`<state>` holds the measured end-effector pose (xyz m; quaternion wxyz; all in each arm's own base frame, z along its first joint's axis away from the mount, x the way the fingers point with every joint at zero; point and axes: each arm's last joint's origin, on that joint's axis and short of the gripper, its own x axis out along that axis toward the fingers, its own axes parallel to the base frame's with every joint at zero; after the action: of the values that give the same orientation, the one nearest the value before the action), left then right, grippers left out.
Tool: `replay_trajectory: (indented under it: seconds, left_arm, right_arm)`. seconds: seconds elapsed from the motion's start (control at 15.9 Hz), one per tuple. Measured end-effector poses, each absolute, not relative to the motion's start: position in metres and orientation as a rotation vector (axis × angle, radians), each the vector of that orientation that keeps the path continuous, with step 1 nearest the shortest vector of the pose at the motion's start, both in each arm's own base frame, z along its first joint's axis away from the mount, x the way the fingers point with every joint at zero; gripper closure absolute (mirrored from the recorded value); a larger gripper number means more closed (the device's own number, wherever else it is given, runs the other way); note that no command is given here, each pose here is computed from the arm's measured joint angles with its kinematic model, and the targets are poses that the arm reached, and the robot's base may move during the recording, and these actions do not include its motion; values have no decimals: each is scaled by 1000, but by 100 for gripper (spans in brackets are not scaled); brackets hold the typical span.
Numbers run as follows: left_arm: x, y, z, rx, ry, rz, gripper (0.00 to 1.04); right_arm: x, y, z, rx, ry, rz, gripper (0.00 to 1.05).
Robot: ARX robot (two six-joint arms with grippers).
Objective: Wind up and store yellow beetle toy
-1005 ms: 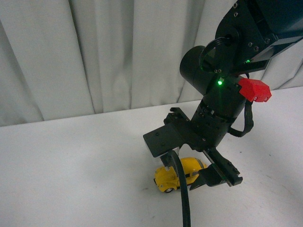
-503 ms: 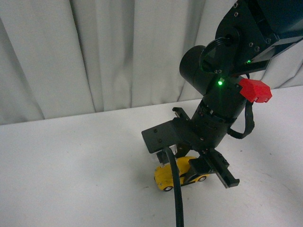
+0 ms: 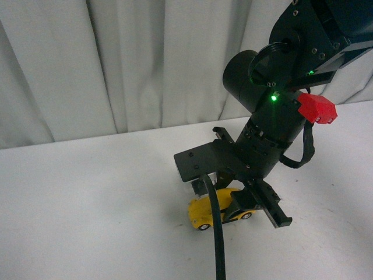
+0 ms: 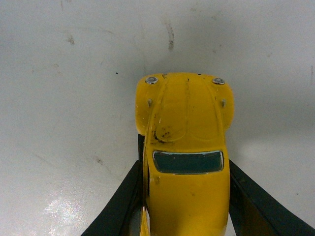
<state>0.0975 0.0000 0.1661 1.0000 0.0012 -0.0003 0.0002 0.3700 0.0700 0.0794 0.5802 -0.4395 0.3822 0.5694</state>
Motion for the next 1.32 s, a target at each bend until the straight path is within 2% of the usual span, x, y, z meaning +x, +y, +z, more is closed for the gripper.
replay_trajectory:
  seconds: [0.57,1.32]
  left_arm:
    - [97,0,166,2,-1,1,7]
    - [97,0,166,2,-1,1,7]
  right_arm:
    - [363,45,73,-1051,794,1356,64]
    - [350,-31,67,-993,790,1294,64]
